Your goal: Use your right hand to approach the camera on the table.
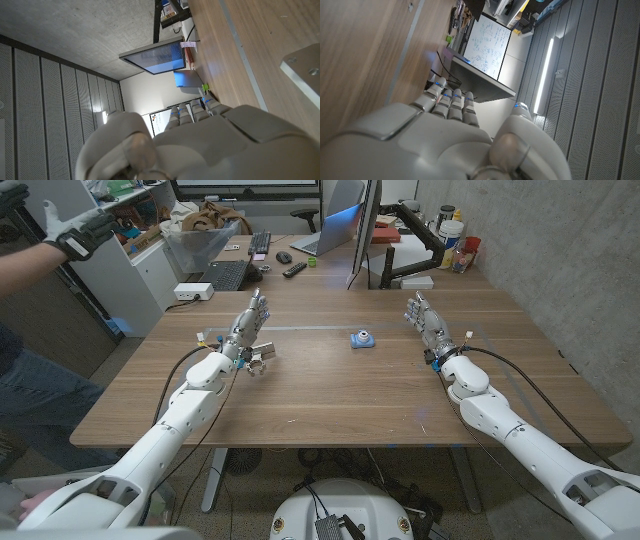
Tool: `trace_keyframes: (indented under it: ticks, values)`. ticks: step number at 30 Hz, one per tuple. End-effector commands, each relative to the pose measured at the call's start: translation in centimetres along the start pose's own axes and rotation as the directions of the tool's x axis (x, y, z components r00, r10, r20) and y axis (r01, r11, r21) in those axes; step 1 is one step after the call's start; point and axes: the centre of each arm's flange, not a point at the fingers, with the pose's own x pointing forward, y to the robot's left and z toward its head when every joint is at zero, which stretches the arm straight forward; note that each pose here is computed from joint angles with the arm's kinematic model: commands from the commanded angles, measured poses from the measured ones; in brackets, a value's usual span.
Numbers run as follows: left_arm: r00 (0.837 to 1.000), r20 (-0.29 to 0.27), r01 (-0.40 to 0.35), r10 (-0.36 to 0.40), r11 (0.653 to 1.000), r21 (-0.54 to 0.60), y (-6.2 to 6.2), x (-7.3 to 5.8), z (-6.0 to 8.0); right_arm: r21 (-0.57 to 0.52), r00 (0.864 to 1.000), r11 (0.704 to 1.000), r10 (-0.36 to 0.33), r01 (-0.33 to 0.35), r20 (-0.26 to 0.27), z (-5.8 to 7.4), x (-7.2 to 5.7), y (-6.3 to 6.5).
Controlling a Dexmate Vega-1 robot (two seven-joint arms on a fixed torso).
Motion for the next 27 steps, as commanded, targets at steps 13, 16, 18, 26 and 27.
trace_keyframes:
  ticks: [13,16,18,26,27]
  values:
    - [0.999,0.019,0.03,-0.03,1.0,0.009,-0.6,1.5,1.7,-0.099,1.0,0.995,-0.004,0.006,0.011,2.0,-0.7,-1.2]
    - [0.999,0.016,0.028,-0.028,1.0,0.008,-0.5,1.5,1.7,-0.1,1.0,0.995,-0.001,0.003,0.017,2.1,-0.7,-1.2]
    - [1.0,0.015,0.026,-0.026,1.0,0.007,-0.5,1.4,1.7,-0.101,1.0,0.995,0.002,0.0,0.019,2.1,-0.6,-1.0]
    - [0.999,0.02,0.027,-0.027,1.0,0.013,-0.4,1.1,1.9,-0.12,0.999,0.992,0.036,-0.033,0.026,1.8,-0.2,0.3]
    - [0.999,0.02,0.026,-0.026,1.0,0.014,-0.4,1.1,2.0,-0.123,0.999,0.992,0.035,-0.031,0.03,1.8,-0.1,0.6]
